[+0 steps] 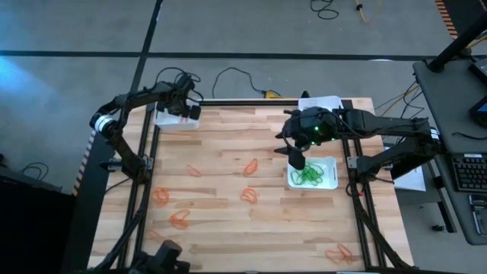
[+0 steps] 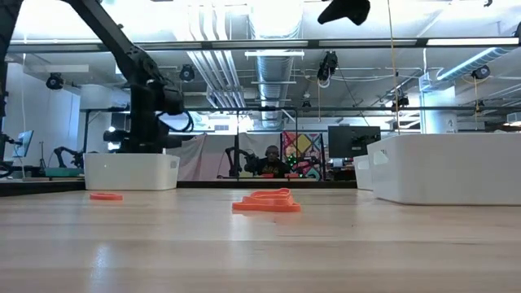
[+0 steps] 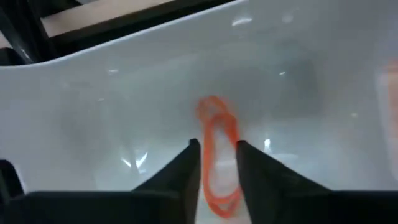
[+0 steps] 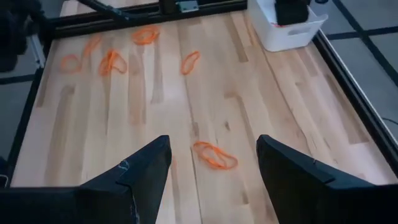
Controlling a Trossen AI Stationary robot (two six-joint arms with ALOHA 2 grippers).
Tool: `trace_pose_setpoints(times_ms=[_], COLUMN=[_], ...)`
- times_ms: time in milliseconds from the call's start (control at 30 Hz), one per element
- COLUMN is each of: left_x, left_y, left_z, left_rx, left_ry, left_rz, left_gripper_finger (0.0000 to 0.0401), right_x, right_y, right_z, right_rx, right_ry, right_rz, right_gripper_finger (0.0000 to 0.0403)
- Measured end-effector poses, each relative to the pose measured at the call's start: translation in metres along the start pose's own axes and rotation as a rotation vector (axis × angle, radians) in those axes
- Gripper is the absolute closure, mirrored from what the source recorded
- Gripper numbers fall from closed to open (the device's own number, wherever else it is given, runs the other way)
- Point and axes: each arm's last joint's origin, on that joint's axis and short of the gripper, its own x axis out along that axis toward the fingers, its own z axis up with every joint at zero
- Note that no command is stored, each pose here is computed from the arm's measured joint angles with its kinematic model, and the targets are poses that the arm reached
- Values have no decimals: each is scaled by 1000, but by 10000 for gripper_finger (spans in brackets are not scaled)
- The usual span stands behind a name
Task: Sort rubber bands into baskets
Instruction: Put the orange rubber band into the top left white bin
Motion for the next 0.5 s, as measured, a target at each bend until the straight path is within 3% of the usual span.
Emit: trace_pose_setpoints(times_ms=[100, 233, 400, 500], left_x=[-15, -67, -135, -149], left_y=[0, -14, -45, -58], left_z=[-4, -25, -86, -129], left_rx=[12, 87, 239, 276], left_ry=[-16, -139, -324, -353], left_rz=[-9, -111, -300, -382], left_gripper_finger=[268, 208, 157, 151], right_x=[0, 0, 0, 0], right_y=[0, 0, 0, 0], right_z=[0, 0, 0, 0], right_rx=[23, 103, 172, 195], right_ry=[-1, -1, -1, -1], right_rz=[-1, -4, -4, -4], right_gripper_finger=[172, 172, 172, 172])
